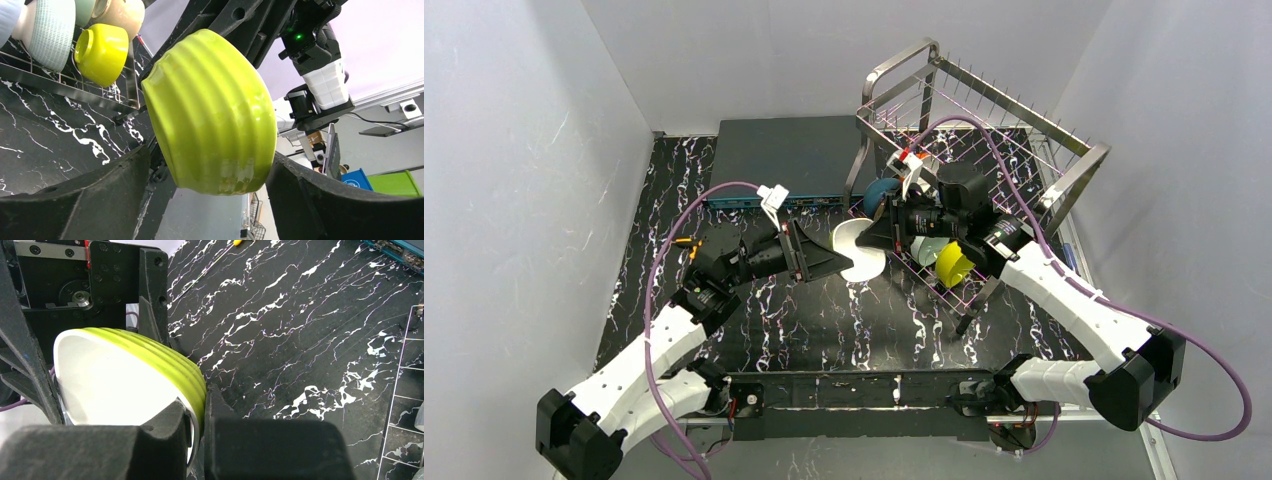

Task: Load the bowls into the dish rack
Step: Pick up the bowl from the center of the board.

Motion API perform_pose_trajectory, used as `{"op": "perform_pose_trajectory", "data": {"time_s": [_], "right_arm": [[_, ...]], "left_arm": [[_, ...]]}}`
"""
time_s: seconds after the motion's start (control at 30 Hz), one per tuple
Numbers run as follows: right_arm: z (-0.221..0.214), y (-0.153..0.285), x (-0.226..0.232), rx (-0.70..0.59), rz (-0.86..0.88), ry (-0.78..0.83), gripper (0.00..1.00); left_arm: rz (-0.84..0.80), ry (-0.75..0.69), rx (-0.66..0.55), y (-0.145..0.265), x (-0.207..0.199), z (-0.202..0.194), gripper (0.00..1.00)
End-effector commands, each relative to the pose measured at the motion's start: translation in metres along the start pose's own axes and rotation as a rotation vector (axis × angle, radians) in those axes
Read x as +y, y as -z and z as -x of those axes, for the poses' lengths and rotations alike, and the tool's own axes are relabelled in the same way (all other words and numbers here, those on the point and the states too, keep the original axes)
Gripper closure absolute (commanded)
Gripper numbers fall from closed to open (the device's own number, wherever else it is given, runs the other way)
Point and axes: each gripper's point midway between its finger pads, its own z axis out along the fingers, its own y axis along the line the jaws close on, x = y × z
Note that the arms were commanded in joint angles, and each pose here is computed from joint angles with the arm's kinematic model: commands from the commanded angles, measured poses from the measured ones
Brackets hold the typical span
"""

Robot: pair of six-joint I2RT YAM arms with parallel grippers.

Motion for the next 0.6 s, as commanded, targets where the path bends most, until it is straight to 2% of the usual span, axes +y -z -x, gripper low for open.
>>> {"op": "perform_pose_trajectory", "data": {"time_s": [0.0, 0.07, 0.2, 0.33, 0.5, 0.57], "right_arm": [[0.0243, 0.0064, 0.0161, -0.061, 0.045, 0.052, 0.99], [0.0225, 0.0058, 0.0141, -0.058, 0.039, 0.051, 0.99], [0.0229, 0.006, 0.0125, -0.049, 0.027, 0.053, 0.99], [0.0208, 0.0057, 0.0089, -0.049, 0.011, 0.051, 0.99], [0.02, 0.0042, 0.0072, -0.041, 0.007, 0.053, 0.99], [0.0216, 0.0041, 0.0065, -0.045, 0.003, 0.055, 0.99]], "left_arm": [[-0.043, -0.042, -0.007, -0.0013, -0.0181, 0.0105, 0.18], [-0.041, -0.045, -0.003, -0.0027, -0.0166, 0.0106, 0.13], [-0.043, -0.045, 0.003, -0.0055, -0.0181, 0.013, 0.12], [-0.052, -0.051, 0.012, -0.0063, -0.0209, 0.0139, 0.22], [-0.051, -0.046, 0.016, -0.0041, -0.0189, 0.0098, 0.49], [-0.049, -0.04, 0.02, -0.0031, -0.0168, 0.0074, 0.63]]}}
